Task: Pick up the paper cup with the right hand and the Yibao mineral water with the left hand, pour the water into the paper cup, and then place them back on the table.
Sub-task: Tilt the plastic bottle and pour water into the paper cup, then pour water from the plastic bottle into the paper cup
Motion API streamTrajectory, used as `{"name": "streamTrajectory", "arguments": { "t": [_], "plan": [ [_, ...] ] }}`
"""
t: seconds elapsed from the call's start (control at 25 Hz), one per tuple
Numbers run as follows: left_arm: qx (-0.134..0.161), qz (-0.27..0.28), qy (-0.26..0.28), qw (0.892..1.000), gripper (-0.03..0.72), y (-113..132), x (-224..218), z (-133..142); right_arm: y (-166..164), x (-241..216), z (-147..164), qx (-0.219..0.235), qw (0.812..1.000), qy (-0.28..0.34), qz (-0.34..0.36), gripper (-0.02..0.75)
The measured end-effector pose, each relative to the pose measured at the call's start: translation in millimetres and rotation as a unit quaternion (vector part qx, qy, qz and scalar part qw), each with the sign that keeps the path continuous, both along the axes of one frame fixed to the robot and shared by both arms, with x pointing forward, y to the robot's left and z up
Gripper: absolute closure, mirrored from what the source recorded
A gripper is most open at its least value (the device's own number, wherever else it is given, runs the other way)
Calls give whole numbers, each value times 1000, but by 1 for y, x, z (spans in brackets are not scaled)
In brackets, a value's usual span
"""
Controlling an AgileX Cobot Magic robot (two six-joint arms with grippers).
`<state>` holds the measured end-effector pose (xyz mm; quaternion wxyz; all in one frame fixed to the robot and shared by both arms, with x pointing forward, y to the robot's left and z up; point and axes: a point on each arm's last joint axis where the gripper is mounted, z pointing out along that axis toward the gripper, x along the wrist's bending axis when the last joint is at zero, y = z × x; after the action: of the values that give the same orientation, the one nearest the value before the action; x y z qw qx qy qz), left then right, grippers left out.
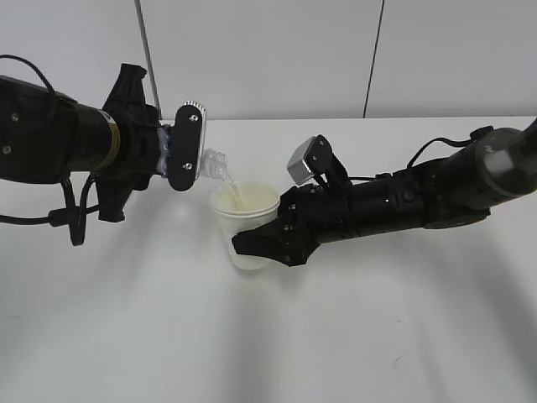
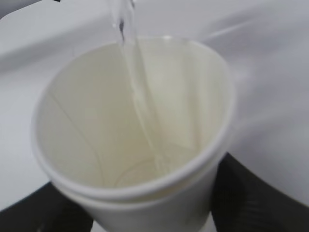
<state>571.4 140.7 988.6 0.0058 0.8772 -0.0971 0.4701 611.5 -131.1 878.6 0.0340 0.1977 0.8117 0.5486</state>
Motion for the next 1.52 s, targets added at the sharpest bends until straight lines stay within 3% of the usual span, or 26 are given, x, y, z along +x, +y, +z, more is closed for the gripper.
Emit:
{"name": "streamTrajectory", "arguments": {
  "t": [1.52],
  "plan": [
    [13,-4,-8,1000,349,1,1,1,0,0,0,-1,1000,0,1,239]
  ]
}}
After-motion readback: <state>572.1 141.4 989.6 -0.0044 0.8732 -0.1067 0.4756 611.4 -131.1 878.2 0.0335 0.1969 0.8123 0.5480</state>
